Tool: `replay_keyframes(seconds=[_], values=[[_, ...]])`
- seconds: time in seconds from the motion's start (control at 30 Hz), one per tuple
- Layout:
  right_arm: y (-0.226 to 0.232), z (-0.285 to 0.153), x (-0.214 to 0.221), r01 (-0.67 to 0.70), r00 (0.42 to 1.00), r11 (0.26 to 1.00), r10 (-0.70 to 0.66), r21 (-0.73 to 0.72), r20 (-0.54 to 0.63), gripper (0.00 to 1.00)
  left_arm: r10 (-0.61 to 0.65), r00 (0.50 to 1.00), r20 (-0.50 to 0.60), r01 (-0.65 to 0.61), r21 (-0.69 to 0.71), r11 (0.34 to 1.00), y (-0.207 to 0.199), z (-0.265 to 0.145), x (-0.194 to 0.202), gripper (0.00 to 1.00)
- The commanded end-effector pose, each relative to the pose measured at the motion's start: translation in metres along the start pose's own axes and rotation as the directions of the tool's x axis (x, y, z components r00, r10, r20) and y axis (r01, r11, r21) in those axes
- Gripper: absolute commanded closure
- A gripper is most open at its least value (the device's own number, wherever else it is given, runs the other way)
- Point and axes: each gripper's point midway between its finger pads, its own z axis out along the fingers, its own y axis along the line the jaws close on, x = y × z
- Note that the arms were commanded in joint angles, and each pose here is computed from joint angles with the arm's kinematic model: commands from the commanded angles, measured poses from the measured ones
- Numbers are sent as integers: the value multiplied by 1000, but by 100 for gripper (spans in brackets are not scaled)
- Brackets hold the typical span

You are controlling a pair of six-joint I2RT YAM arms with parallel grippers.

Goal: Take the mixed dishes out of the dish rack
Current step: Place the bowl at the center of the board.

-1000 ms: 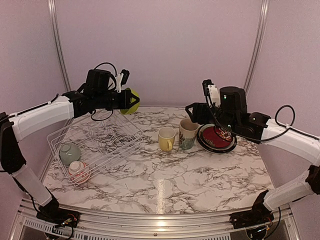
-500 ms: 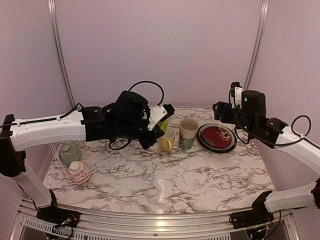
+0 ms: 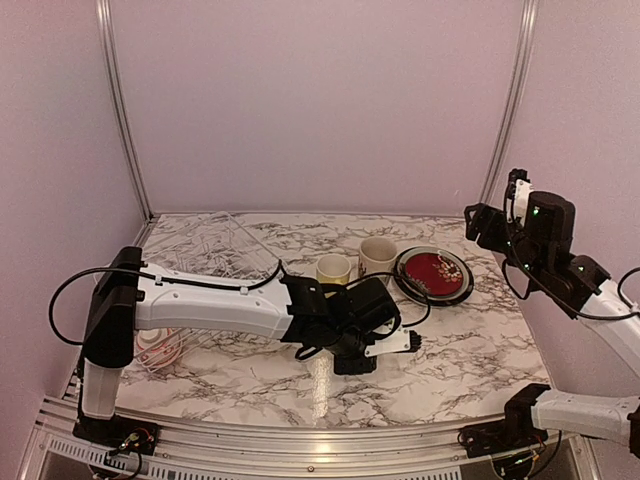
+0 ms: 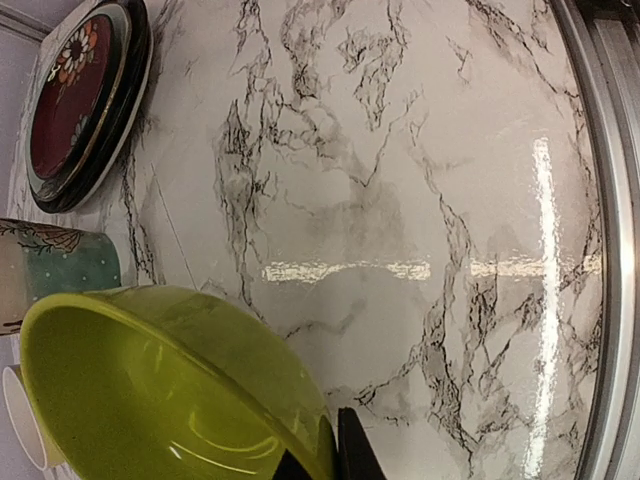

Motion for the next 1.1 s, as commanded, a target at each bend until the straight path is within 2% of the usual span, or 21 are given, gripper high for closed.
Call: replay_keyframes(seconds=[0.0,0.2,0.37,0.6,0.8,0.97,1.07], values=[[-10,-7,-1,-3,1000,1000,3,26,14,18,68,997,-20,-68,-7,998,7,8,-1,100],[-4,0,10,-7,1000,1000,7,-6,-13,18,88,995,-40,-86,47,995,-4,23,1,100],[4,6,17,-18,999,999,16,-44,-35,18,77,993,-85,-74,32,997,-4,37,10,100],[8,13,23,-11,998,998,7,-54,-62,18,51,994,-94,-47,47,998,-9,47,12,82],[13,17,27,1,997,998,-7,-69,-83,18,32,995,-91,-27,63,998,-8,45,13,71],[16,27,38,44,988,996,-54,-75,-145,17,-23,999,-47,25,50,998,11,22,4,53],[21,37,55,80,969,993,-98,-90,-226,17,-58,998,11,57,51,997,23,-3,-7,49]])
